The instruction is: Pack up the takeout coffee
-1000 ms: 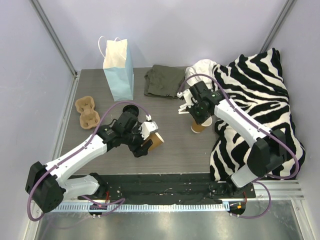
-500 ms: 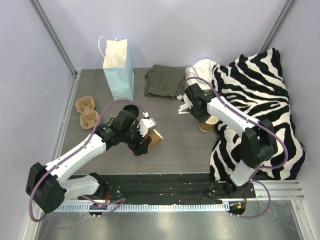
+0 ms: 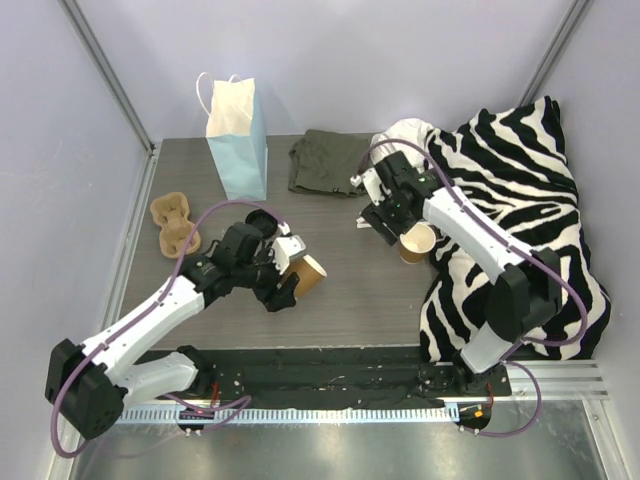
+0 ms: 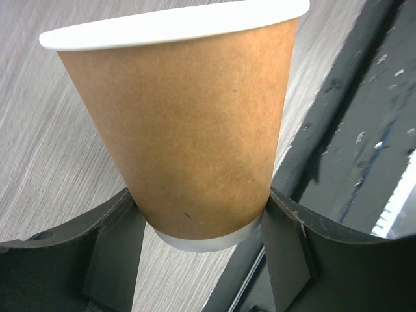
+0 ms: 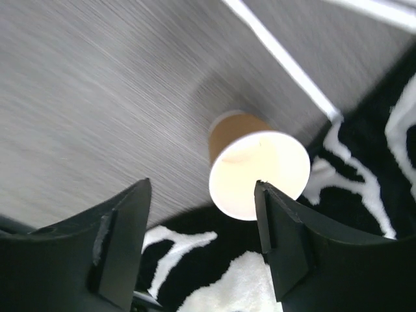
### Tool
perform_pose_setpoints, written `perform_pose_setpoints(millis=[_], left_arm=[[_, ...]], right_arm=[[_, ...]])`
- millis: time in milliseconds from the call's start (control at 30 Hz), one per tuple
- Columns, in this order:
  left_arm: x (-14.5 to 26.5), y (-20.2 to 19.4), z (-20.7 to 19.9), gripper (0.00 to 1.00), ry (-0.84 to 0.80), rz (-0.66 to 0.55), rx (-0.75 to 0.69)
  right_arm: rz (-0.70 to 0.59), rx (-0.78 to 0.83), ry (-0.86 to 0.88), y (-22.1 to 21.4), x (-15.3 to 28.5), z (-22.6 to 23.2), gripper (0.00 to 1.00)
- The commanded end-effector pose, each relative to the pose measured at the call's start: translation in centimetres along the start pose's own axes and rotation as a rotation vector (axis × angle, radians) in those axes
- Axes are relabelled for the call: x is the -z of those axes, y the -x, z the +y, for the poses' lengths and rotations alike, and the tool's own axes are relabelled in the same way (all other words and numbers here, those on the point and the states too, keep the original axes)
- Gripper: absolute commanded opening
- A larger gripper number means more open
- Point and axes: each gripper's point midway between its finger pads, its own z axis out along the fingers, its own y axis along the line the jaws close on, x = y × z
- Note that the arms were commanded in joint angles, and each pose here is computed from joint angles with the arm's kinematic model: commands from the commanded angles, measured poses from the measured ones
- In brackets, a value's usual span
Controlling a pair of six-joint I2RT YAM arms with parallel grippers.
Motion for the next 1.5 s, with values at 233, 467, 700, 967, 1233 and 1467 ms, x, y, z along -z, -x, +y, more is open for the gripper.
perform_pose_setpoints(millis=[233, 467, 700, 967, 1233, 1467], left_arm=[[4.1, 8.0, -0.9, 0.54, 0.047, -0.401, -0.164], [4.4, 8.6, -0.7, 0.55, 0.108, -0.406, -0.326], [3.6, 8.8, -0.1, 0.55, 0.146, -0.403, -0.417], [2.9, 8.9, -0.1, 0.55, 0.132, -0.401, -0.407], [3.6, 7.8, 1.3, 0.88, 0.221, -0.36, -0.303], [6.9, 4.3, 4.5, 1.0, 0.417, -0.317, -0.081]], right_arm=[[-0.498, -0.162, 0.649, 8.0, 11.4, 5.7, 0.83], [-0.452, -0.324, 0.995, 9.8, 11.9, 9.3, 0.87], [-0.424, -0.398, 1.089, 10.8, 11.0, 11.4, 0.89], [-0.406, -0.353, 1.094, 11.1, 10.0, 14.7, 0.77], [-0.431, -0.324, 0.962, 11.5, 9.4, 13.4, 0.01], [-0.372, -0.269, 0.711, 8.7, 5.8, 11.9, 0.01]])
